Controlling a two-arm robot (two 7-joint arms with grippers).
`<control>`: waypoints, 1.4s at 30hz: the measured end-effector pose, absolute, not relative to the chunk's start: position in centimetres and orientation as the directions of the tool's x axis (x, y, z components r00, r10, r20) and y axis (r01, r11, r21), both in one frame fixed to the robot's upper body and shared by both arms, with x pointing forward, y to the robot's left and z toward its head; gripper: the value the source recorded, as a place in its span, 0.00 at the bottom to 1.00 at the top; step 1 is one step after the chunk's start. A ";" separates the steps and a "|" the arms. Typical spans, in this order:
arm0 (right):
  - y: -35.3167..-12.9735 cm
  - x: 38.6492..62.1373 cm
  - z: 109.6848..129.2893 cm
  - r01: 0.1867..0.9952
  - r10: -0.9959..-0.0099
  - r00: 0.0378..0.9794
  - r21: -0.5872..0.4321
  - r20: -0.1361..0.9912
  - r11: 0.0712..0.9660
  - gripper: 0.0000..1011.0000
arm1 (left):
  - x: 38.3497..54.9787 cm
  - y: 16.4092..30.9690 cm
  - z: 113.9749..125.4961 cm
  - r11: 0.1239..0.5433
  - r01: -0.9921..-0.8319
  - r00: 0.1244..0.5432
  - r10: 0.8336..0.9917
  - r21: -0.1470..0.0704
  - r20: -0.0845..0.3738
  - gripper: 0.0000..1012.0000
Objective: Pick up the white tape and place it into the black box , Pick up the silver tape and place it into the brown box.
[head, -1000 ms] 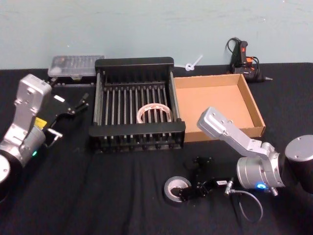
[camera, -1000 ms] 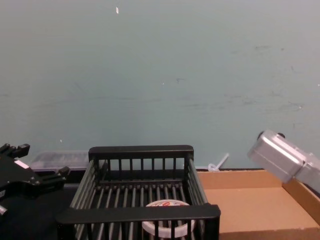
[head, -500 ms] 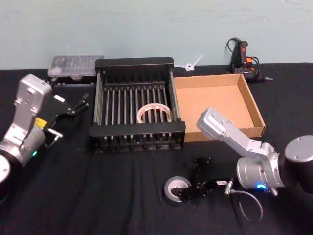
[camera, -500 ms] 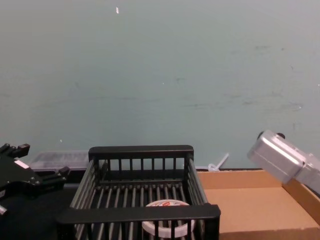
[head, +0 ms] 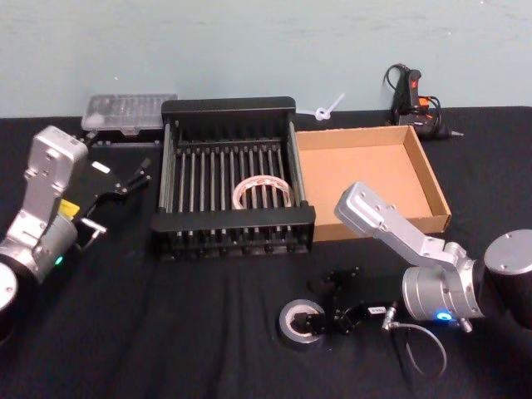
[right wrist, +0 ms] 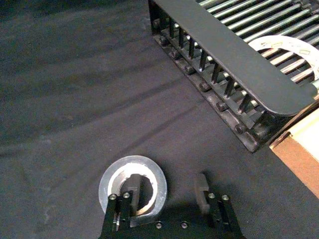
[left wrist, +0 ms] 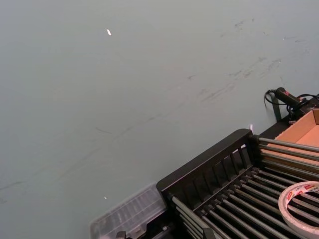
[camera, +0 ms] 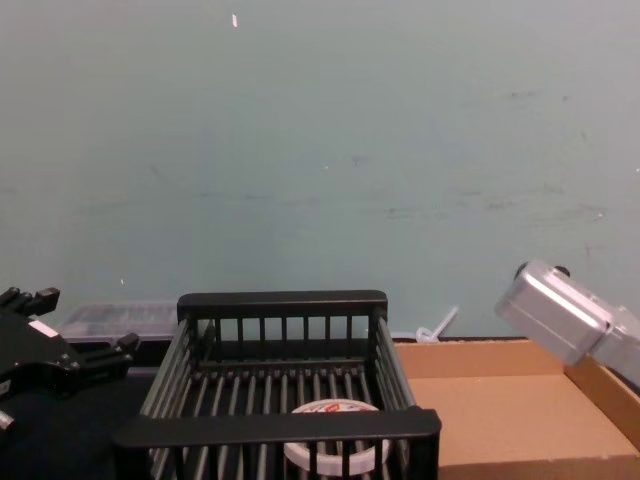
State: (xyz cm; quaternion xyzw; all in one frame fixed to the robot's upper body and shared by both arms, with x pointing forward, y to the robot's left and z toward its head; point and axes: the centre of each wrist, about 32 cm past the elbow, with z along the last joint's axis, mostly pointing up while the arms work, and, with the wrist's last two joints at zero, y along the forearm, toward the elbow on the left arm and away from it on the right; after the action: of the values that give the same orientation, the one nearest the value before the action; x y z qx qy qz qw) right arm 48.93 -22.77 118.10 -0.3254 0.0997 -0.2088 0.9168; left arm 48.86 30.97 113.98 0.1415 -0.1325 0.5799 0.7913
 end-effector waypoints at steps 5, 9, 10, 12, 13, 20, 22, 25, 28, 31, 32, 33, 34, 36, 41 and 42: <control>-22.8 48.9 118.1 0.318 -0.448 0.893 -0.638 -0.048 0.701 0.56 | 48.9 31.0 114.0 0.287 -0.955 0.292 0.880 0.070 0.374 0.99; -22.8 48.9 118.1 0.318 -0.448 0.893 -0.638 -0.048 0.701 0.44 | 48.9 31.0 114.0 0.287 -0.955 0.292 0.880 0.070 0.374 0.99; -22.8 48.9 118.1 0.318 -0.448 0.893 -0.638 -0.048 0.701 0.42 | 48.9 31.0 114.0 0.287 -0.955 0.292 0.880 0.070 0.374 0.99; -22.8 48.9 118.1 0.318 -0.449 0.892 -0.639 -0.048 0.701 0.36 | 48.9 31.0 114.0 0.287 -0.955 0.292 0.880 0.070 0.374 0.99; -22.8 48.9 118.1 0.318 -0.449 0.892 -0.639 -0.048 0.701 0.32 | 48.9 31.0 114.0 0.287 -0.955 0.292 0.880 0.070 0.374 0.99; -22.8 48.9 118.1 0.318 -0.449 0.892 -0.639 -0.048 0.701 0.17 | 48.9 31.0 114.0 0.287 -0.955 0.292 0.880 0.070 0.374 0.99; -22.8 48.9 118.1 0.318 -0.449 0.892 -0.639 -0.048 0.701 0.17 | 48.9 31.0 114.0 0.287 -0.955 0.292 0.880 0.070 0.374 0.99; -22.8 48.9 118.1 0.318 -0.449 0.892 -0.639 -0.048 0.701 0.17 | 48.9 31.0 114.0 0.287 -0.955 0.292 0.880 0.070 0.374 0.99; -22.8 48.9 118.1 0.318 -0.449 0.892 -0.639 -0.048 0.701 0.17 | 48.9 31.0 114.0 0.287 -0.955 0.292 0.880 0.070 0.374 0.99; -22.8 48.9 118.1 0.318 -0.448 0.893 -0.638 -0.048 0.701 0.17 | 48.9 31.0 114.0 0.287 -0.955 0.292 0.880 0.070 0.374 0.99; -22.8 48.9 118.1 0.318 -0.448 0.893 -0.638 -0.047 0.701 0.17 | 48.9 31.0 114.0 0.287 -0.955 0.292 0.880 0.070 0.374 0.99; -22.8 48.9 118.1 0.318 -0.447 0.893 -0.638 -0.047 0.702 0.17 | 48.9 31.0 114.0 0.287 -0.955 0.292 0.880 0.070 0.374 0.99; -22.8 48.9 118.1 0.319 -0.447 0.893 -0.637 -0.046 0.702 0.17 | 48.9 31.0 114.0 0.287 -0.955 0.292 0.880 0.070 0.374 0.99; -22.9 48.9 118.3 0.322 -0.449 0.893 -0.634 -0.044 0.703 0.17 | 48.9 31.0 114.0 0.287 -0.955 0.292 0.880 0.070 0.374 0.99; -23.4 49.0 118.8 0.343 -0.465 0.884 -0.623 -0.038 0.703 0.17 | 48.9 31.0 114.0 0.287 -0.955 0.292 0.880 0.070 0.374 0.99; -23.5 49.0 118.8 0.347 -0.468 0.883 -0.621 -0.036 0.702 0.17 | 48.9 31.0 114.0 0.287 -0.955 0.292 0.880 0.070 0.374 0.99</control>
State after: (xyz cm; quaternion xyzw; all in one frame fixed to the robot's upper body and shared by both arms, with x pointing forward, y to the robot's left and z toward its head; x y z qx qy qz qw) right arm 49.02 -23.50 118.83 -0.3153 0.0961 -0.2223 0.9176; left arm 48.86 30.96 113.98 0.1415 -0.1325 0.5799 0.7913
